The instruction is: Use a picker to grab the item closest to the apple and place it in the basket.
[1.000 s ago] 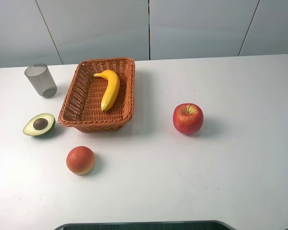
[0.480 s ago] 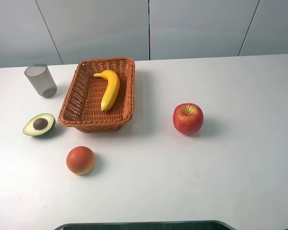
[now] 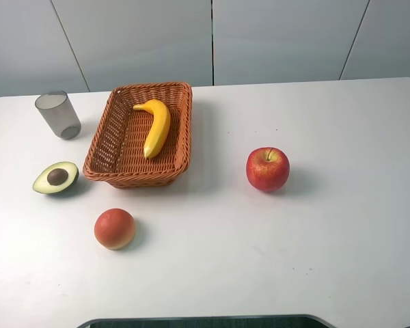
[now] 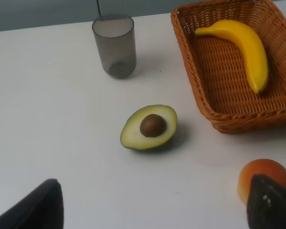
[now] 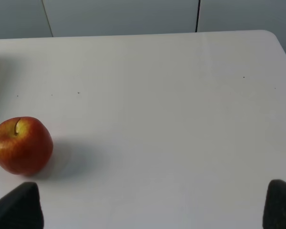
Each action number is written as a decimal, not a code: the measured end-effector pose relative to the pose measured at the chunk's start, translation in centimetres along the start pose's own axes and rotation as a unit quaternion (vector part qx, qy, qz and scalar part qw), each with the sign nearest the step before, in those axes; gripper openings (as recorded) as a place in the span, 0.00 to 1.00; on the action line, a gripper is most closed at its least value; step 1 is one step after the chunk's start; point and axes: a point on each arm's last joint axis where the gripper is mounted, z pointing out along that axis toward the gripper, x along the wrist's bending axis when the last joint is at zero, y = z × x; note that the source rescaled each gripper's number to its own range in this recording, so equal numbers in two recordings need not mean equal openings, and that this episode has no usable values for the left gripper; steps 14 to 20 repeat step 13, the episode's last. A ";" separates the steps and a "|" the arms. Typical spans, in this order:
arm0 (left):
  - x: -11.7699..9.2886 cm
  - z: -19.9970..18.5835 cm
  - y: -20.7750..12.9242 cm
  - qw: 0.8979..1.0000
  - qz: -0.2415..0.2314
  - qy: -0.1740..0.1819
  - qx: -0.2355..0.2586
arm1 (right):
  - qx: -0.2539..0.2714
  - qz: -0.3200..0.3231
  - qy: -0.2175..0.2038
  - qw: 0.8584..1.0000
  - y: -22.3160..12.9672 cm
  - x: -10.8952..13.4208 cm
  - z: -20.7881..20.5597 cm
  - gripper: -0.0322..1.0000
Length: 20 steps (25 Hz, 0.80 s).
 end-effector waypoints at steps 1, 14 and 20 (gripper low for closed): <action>0.0 0.0 0.0 1.000 0.000 0.000 0.000 | 0.000 0.000 0.000 1.000 0.0 0.0 0.0 1.00; 0.0 0.0 0.0 1.000 -0.001 0.000 0.000 | 0.000 0.001 0.000 1.000 0.0 0.0 0.0 1.00; 0.0 0.0 0.0 1.000 -0.001 0.000 0.000 | 0.000 0.001 0.000 1.000 0.0 0.0 0.0 1.00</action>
